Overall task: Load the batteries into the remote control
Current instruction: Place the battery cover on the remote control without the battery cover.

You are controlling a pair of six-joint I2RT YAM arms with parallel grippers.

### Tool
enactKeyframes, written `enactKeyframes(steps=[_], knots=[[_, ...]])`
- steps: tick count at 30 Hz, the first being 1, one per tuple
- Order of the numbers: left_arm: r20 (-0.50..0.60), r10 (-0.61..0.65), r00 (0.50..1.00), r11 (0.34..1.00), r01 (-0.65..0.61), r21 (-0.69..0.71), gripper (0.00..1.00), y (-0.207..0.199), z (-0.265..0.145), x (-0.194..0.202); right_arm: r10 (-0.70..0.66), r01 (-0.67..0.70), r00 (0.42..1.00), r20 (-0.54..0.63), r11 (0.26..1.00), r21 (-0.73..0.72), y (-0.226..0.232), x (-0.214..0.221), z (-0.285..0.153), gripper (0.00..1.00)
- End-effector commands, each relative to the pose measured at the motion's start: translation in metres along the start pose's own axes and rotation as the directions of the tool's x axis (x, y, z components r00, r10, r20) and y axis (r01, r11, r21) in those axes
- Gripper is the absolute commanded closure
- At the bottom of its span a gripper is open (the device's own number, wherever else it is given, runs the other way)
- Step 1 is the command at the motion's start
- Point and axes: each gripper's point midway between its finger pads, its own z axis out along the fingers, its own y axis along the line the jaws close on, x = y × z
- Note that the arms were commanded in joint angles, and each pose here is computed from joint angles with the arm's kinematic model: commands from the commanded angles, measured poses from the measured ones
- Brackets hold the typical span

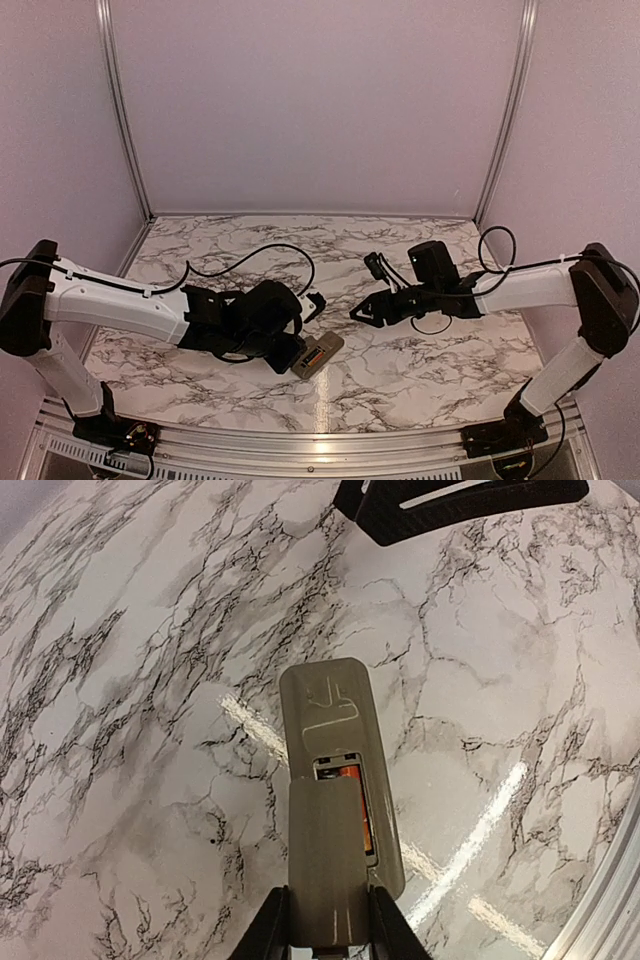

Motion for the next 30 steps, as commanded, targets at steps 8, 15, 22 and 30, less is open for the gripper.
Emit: enactKeyframes(steps=[8, 15, 22, 30], knots=[[-0.059, -0.018, 0.998, 0.998, 0.014, -0.067, 0.85, -0.001, 0.02, 0.008, -0.007, 0.005, 0.999, -0.039, 0.997, -0.072, 0.003, -0.01, 0.019, 0.46], [-0.069, -0.04, 0.997, 0.998, 0.036, -0.058, 0.84, -0.007, 0.027, 0.011, 0.002, -0.01, 0.997, -0.075, 0.995, -0.101, 0.002, -0.005, 0.029, 0.46], [-0.065, -0.04, 0.997, 0.997, 0.036, -0.063, 0.84, -0.009, 0.031, 0.008, 0.006, -0.022, 0.993, -0.118, 0.99, -0.139, 0.003, 0.005, 0.035, 0.47], [-0.078, -0.032, 0.996, 0.996, 0.025, -0.081, 0.84, -0.008, 0.038, 0.006, 0.01, -0.03, 0.99, -0.137, 0.988, -0.149, 0.001, 0.012, 0.039, 0.49]])
